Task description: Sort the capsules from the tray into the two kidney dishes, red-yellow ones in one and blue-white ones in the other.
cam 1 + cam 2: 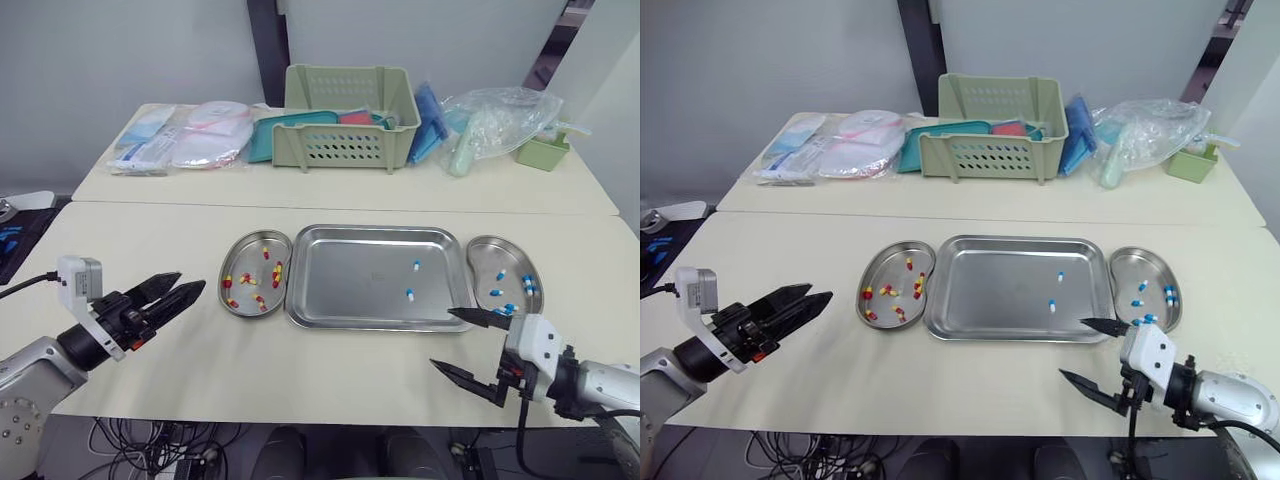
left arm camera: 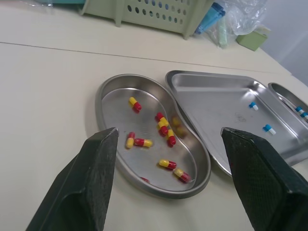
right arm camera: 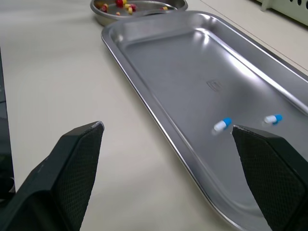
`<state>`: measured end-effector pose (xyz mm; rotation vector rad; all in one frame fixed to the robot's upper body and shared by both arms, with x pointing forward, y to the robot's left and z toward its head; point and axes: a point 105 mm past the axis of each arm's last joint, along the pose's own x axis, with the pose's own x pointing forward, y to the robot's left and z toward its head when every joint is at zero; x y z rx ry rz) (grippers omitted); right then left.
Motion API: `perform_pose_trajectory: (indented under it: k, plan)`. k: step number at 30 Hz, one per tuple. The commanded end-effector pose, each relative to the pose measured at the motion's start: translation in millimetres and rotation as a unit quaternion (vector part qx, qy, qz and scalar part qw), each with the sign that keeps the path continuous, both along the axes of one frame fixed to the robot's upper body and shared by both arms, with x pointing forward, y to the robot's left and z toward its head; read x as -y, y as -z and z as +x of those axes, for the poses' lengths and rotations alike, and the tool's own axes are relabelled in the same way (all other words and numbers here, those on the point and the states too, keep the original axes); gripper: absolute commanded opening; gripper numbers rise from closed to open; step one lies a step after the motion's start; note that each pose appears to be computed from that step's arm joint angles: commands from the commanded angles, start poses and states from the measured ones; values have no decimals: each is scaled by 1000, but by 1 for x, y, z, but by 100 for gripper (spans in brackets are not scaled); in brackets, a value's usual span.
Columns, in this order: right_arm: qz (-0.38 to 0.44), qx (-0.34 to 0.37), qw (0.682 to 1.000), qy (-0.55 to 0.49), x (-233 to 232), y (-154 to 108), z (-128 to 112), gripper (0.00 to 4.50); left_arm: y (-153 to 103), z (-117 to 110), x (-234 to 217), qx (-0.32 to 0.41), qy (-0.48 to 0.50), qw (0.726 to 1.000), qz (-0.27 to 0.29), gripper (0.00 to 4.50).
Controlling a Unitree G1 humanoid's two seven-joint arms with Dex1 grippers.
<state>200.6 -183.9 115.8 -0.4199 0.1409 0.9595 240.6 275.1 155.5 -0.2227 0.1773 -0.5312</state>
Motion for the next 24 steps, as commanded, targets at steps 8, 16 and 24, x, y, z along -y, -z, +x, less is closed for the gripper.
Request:
perform_pose_trajectory:
  k: [8,16,24]
  plan:
    - [-54,-5,994,98,90,-17,0,450,-6,3,-57,111,-77,970,204,447]
    - [-98,-37,979,178,155,-15,-4,450,16,-10,-84,122,-97,949,273,447]
    - [-100,-35,978,181,154,-17,0,450,33,-23,-101,77,-133,956,251,447]
